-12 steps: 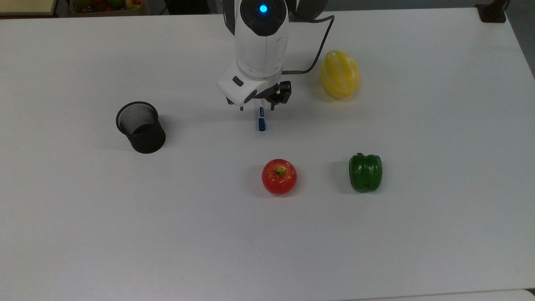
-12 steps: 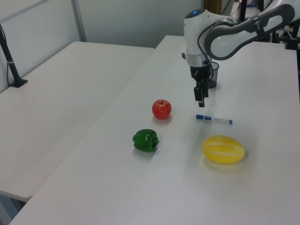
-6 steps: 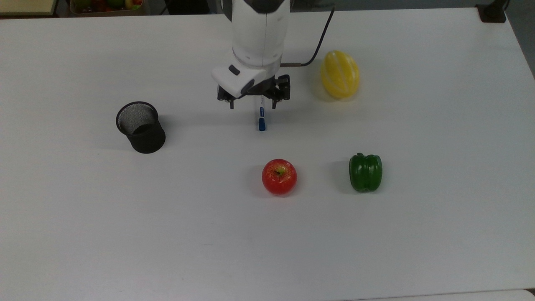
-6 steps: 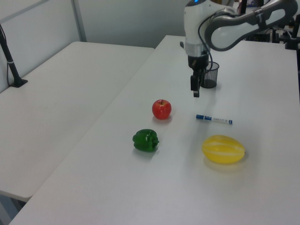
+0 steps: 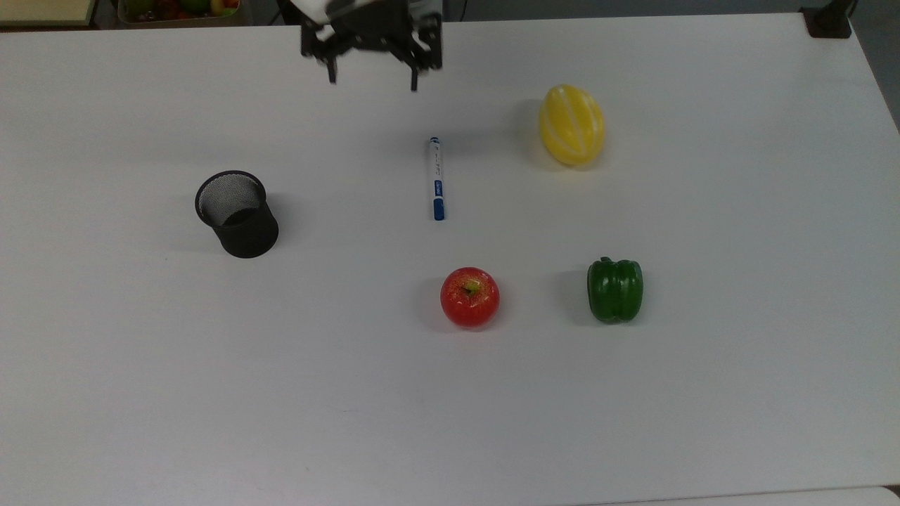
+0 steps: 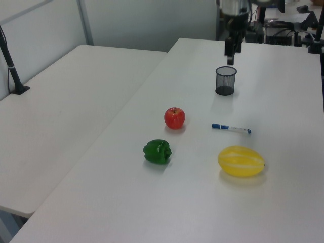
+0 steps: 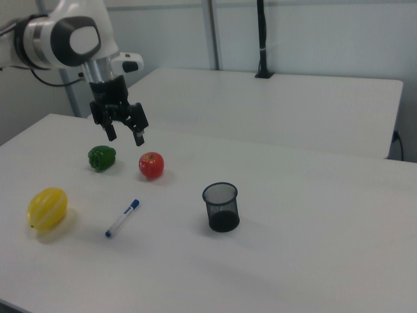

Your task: Take marker pen

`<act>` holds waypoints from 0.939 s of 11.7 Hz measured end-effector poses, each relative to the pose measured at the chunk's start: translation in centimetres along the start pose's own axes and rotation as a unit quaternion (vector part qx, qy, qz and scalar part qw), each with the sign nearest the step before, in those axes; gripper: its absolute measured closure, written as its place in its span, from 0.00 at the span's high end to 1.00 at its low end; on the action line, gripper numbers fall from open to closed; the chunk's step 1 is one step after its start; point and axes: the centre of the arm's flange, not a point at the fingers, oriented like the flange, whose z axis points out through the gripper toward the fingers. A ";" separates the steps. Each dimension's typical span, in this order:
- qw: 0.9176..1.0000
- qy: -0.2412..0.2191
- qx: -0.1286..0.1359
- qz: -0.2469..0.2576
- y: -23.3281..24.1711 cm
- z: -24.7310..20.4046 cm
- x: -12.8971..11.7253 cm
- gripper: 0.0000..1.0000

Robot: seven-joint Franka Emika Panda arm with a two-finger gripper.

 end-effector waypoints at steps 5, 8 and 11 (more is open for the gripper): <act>1.000 0.000 0.000 0.023 3.5 -3.8 -2.7 1.00; 1.000 0.000 0.000 0.023 3.7 -3.8 -2.9 1.00; 1.000 -0.004 0.001 0.013 2.8 -3.4 -2.8 1.00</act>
